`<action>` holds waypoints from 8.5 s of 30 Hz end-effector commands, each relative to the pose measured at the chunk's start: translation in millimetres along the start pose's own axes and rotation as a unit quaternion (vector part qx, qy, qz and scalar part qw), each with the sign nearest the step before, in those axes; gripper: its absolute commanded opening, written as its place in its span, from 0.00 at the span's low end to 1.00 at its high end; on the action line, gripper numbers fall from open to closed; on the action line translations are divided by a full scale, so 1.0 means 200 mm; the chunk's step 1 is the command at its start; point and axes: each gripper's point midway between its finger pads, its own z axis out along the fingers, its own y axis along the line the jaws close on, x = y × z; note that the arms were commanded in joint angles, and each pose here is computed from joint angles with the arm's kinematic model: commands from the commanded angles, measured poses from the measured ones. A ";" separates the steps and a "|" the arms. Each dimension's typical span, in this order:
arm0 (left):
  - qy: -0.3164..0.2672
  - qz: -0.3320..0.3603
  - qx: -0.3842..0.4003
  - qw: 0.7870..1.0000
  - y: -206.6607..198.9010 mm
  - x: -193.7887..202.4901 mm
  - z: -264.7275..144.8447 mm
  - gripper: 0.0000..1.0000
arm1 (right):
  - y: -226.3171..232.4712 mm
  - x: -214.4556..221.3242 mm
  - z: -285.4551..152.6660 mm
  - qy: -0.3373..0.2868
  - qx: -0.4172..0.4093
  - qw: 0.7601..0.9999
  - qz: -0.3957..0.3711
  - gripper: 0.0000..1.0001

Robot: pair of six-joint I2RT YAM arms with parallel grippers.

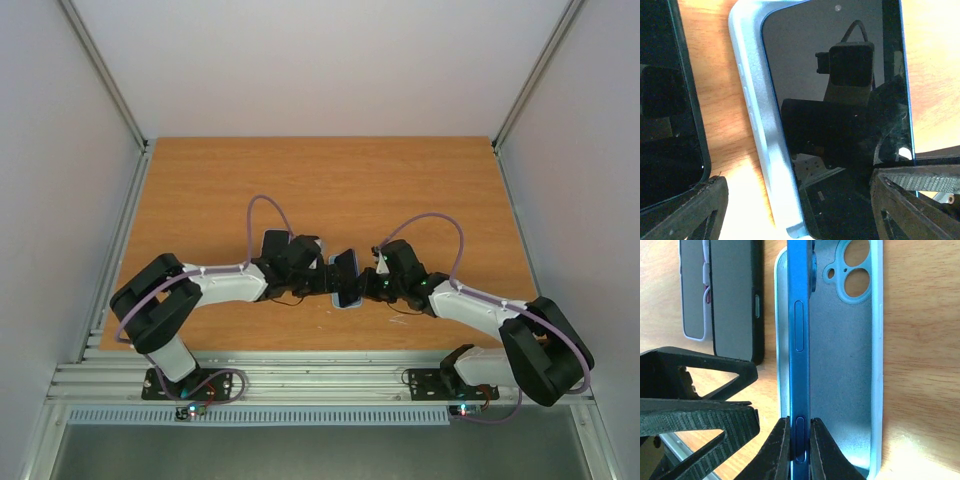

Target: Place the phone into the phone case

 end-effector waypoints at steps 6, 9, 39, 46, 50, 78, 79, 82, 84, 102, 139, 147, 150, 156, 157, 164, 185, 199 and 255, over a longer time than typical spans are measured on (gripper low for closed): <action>-0.037 -0.023 0.028 0.999 -0.04 -0.05 0.00 0.71 | -0.04 0.16 0.00 0.065 -0.006 0.998 0.015 0.01; -0.036 -0.026 0.025 0.999 -0.02 -0.05 0.03 0.70 | -0.04 0.15 0.02 0.063 -0.009 0.998 0.015 0.01; -0.027 -0.065 0.077 0.995 -0.08 0.01 0.07 0.69 | -0.10 0.15 0.13 0.055 -0.019 0.996 0.064 0.06; -0.034 -0.062 0.059 0.996 -0.04 0.01 0.06 0.69 | -0.12 0.13 0.09 0.045 0.011 0.998 0.043 0.16; -0.034 -0.062 0.055 0.996 -0.03 0.01 0.07 0.69 | -0.12 0.13 0.07 0.048 0.021 0.998 0.035 0.23; -0.017 -0.030 0.039 0.999 -0.05 0.12 0.04 0.64 | -0.12 0.10 -0.14 0.041 0.162 0.984 -0.067 0.62; -0.016 -0.029 0.040 0.999 -0.05 0.12 0.04 0.64 | -0.12 0.10 -0.15 0.039 0.166 0.983 -0.069 0.63; -0.013 -0.027 0.042 0.999 -0.06 0.14 0.04 0.64 | -0.14 0.09 -0.17 0.035 0.180 0.980 -0.074 0.65; -0.010 -0.026 0.042 0.999 -0.07 0.15 0.05 0.64 | -0.15 0.10 -0.18 0.036 0.182 0.980 -0.076 0.64; 0.004 -0.031 0.039 0.999 -0.05 0.21 0.09 0.58 | -0.19 0.15 -0.07 0.058 0.170 0.981 -0.069 0.20; -0.010 -0.033 0.023 0.999 0.00 0.27 0.06 0.53 | -0.35 0.19 0.08 0.097 0.309 0.938 -0.122 0.19; -0.026 -0.015 0.008 1.000 0.00 0.17 -0.02 0.55 | -0.09 0.09 -0.03 0.065 0.233 0.959 -0.149 0.28; -0.024 -0.002 0.010 1.000 -0.04 0.12 -0.04 0.57 | -0.01 0.01 -0.09 0.050 0.205 0.966 -0.150 0.32; -0.022 0.017 0.008 1.000 -0.08 -0.01 -0.05 0.61 | 0.04 -0.13 -0.12 0.043 0.121 0.986 -0.103 0.34; -0.022 0.024 0.010 0.999 -0.09 -0.03 -0.04 0.61 | 0.04 -0.15 -0.12 0.042 0.113 0.988 -0.096 0.35; -0.007 0.038 -0.012 0.999 -0.09 -0.10 0.04 0.61 | -0.02 -0.30 -0.07 0.042 0.078 0.995 -0.048 0.34; 0.051 0.051 -0.067 0.995 0.03 -0.06 0.22 0.55 | -0.32 -0.26 0.10 0.100 0.091 0.991 0.017 0.17; 0.076 0.092 -0.139 0.983 0.12 0.06 0.26 0.44 | -0.59 -0.08 0.10 0.162 0.233 0.959 0.029 0.13; 0.002 0.176 -0.179 0.968 -0.14 0.18 0.06 0.99 | -0.22 -0.26 -0.60 -0.137 0.239 0.960 -0.052 0.98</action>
